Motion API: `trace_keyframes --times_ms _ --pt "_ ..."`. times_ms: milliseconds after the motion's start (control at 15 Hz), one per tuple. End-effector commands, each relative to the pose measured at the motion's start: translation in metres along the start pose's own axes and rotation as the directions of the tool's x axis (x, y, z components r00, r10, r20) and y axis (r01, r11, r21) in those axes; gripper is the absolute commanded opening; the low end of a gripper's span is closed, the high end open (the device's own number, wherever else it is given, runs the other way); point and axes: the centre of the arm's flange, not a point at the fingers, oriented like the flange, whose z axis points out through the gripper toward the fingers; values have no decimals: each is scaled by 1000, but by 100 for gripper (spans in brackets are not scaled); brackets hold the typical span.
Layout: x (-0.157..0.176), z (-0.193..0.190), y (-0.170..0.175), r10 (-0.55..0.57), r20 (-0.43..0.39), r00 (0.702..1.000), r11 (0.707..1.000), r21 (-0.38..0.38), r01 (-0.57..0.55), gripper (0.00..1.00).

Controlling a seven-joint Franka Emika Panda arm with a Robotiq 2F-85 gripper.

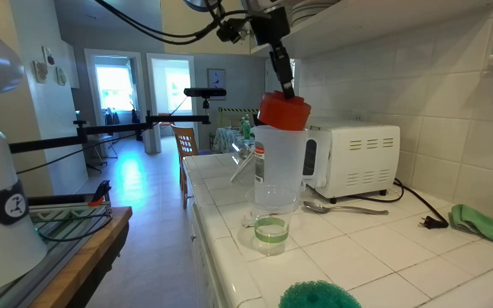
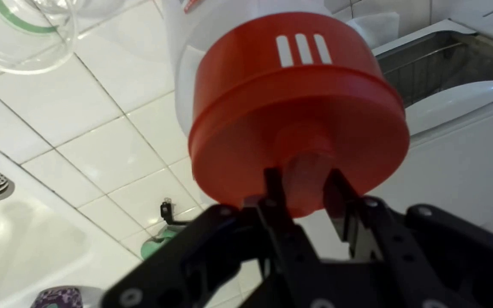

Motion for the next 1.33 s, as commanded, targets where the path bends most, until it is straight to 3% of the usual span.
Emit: trace_keyframes --times_ms 0,600,933,1000,1133,1267 --pt "-12 0 2 -56 -46 997 997 -47 54 7" --pt "-29 13 1 -177 -142 974 977 -146 156 7" --pt "-37 19 -3 -165 -157 974 980 -133 144 7" --pt "-39 20 -3 -145 -144 979 984 -123 128 53" --pt "-44 23 -4 -129 -128 983 987 -116 114 61" --pt "-48 24 -3 -120 -121 985 988 -114 107 76"
